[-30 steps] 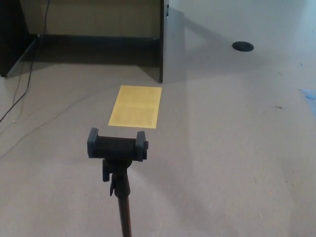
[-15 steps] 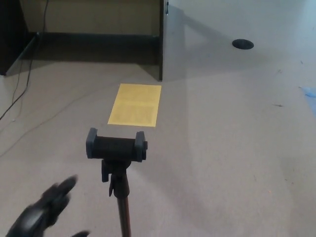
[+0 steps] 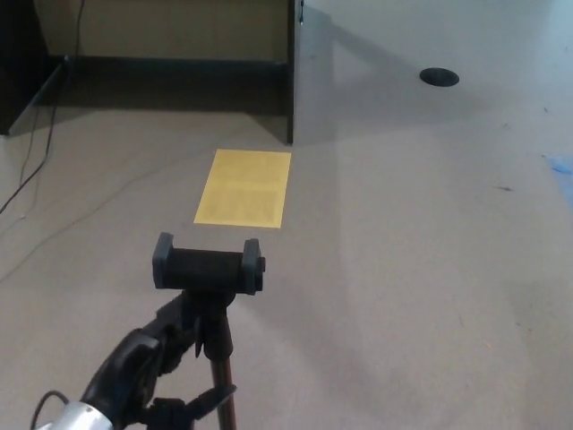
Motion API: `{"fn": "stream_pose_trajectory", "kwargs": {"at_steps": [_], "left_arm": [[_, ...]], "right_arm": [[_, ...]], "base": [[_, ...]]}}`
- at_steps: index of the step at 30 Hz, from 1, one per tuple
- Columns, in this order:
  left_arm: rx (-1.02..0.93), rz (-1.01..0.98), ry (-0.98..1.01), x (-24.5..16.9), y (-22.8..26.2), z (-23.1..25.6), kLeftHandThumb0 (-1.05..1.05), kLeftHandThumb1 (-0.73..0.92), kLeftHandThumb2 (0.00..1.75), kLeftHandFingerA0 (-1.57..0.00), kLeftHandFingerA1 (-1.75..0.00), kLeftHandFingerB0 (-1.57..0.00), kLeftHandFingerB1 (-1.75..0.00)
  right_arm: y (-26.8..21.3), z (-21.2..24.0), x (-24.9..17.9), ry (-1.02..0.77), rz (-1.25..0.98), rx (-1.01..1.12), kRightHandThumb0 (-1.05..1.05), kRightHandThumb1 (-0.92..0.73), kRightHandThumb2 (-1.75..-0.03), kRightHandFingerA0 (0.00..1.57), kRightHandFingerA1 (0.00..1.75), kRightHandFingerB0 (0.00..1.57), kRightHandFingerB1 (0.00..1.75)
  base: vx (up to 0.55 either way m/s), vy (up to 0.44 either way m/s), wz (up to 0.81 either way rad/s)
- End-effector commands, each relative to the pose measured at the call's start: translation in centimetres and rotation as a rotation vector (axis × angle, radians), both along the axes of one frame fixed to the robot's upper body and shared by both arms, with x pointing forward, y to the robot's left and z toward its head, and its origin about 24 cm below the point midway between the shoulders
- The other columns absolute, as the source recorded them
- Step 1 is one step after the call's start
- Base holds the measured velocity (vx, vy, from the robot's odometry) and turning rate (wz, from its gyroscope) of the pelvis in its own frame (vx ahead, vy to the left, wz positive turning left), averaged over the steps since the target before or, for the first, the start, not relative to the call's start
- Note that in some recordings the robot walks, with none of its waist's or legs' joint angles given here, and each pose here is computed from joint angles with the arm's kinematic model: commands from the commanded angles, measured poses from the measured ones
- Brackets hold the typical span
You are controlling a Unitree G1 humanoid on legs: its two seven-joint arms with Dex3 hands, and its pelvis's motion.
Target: There is a tripod standing in front of the robot and the robot extends its left arm to grab it. It lifts the tripod and passes it to a person.
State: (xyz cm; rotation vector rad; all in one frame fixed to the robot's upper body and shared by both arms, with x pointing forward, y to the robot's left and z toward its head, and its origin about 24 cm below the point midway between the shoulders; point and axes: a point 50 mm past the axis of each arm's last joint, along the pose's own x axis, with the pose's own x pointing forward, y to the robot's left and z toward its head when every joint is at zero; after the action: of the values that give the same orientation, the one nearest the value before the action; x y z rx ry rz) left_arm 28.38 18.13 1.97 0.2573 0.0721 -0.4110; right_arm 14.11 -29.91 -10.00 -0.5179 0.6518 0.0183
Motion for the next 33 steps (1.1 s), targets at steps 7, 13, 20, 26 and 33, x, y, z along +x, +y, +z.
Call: {"fn": "stream_pose_trajectory", "kwargs": {"at_steps": [7, 13, 20, 26, 33], "left_arm": [[0.023, -0.026, 0.048, 0.1, -1.5, -0.1, -0.62, 0.37, 0.79, 0.0, -0.21, -0.04, -0.18], [0.002, -0.043, 0.04, 0.6, -2.9, 0.1, -0.6, 0.36, 0.78, 0.0, -0.25, -0.02, -0.19], [-0.003, -0.039, 0.041, 1.6, -4.0, 0.3, -0.61, 0.37, 0.8, -0.02, -0.28, -0.04, -0.21], [0.013, -0.033, 0.041, 2.0, -4.8, 0.2, -0.69, 0.45, 0.54, -0.1, -0.3, -0.04, -0.24], [-0.037, 0.024, 0.069, 2.5, -5.2, -0.2, -0.59, 0.38, 0.68, -0.15, -0.43, -0.06, -0.26]], "right_arm": [[-0.4, 0.3, -0.1, -0.011, 0.014, -0.007, -0.7, -0.8, -0.64, 0.46, 0.36, 0.39, 0.34], [-0.3, 0.2, 0.1, -0.011, 0.011, -0.005, -0.71, -0.8, -0.65, 0.46, 0.36, 0.39, 0.33], [0.0, 0.3, 0.5, -0.015, 0.012, 0.005, -0.73, -0.79, -0.65, 0.47, 0.36, 0.39, 0.33], [0.1, 0.3, 0.6, -0.019, 0.028, -0.005, -0.73, -0.8, -0.64, 0.47, 0.37, 0.4, 0.34], [0.2, 0.2, 0.7, -0.013, 0.024, -0.002, -0.73, -0.8, -0.65, 0.47, 0.36, 0.41, 0.34]], "base": [[0.0, 0.0, 0.0], [0.0, 0.0, 0.0], [0.0, 0.0, 0.0], [0.0, 0.0, 0.0], [0.0, 0.0, 0.0]]}}
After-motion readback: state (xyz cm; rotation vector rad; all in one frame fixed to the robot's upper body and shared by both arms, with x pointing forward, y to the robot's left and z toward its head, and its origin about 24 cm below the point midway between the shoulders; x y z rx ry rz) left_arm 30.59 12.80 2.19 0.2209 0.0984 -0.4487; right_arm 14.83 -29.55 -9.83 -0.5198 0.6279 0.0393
